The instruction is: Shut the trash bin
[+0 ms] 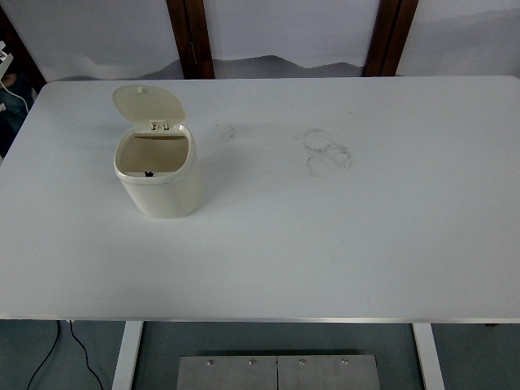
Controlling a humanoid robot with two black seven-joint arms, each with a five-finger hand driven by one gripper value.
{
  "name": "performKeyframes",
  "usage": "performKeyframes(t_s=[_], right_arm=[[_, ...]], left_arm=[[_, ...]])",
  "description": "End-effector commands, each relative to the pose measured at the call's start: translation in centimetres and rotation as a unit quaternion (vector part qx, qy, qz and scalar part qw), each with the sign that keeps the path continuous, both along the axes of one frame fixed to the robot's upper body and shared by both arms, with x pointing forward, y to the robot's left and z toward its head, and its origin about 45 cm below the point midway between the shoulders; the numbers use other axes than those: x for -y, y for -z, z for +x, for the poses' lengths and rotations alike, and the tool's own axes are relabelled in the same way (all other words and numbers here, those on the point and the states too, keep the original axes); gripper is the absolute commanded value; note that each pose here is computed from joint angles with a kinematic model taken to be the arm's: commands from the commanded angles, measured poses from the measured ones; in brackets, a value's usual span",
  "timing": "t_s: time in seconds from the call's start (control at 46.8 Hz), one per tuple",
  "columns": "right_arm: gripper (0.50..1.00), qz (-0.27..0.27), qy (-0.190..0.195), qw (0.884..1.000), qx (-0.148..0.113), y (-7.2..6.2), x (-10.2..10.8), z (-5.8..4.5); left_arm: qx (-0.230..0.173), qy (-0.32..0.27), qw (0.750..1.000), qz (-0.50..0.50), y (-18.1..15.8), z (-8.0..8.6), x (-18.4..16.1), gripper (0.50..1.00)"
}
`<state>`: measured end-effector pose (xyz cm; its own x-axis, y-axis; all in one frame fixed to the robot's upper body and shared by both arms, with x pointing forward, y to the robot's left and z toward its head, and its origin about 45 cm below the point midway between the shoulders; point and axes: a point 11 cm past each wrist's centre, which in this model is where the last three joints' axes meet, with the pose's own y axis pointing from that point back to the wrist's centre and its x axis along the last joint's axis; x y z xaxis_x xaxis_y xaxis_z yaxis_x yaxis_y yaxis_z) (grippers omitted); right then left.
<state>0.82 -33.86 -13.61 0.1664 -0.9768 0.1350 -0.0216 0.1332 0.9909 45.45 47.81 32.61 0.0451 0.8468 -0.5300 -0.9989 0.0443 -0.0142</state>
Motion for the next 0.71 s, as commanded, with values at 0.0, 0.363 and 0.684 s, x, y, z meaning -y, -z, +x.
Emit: performKeyframes(t_s=[0.0, 0.363, 0.684], right_arm=[[0.995, 0.0, 0.0, 1.0, 0.0, 0.0, 0.0, 0.0], [0.995, 0.0, 0.0, 1.0, 0.001, 0.0, 0.01, 0.02], [0.995, 0.0, 0.0, 1.0, 0.0, 0.0, 0.0, 0.0]], left_arm=[[-0.001, 0.0, 1.0, 0.0, 0.05, 0.02, 0.05, 1.0], [-0.005, 0.0, 1.0, -0.004, 0.48, 0.28, 0.62, 1.0], [-0.006, 0.0, 1.0, -0.004, 0.55, 0.3, 0.67, 1.0]])
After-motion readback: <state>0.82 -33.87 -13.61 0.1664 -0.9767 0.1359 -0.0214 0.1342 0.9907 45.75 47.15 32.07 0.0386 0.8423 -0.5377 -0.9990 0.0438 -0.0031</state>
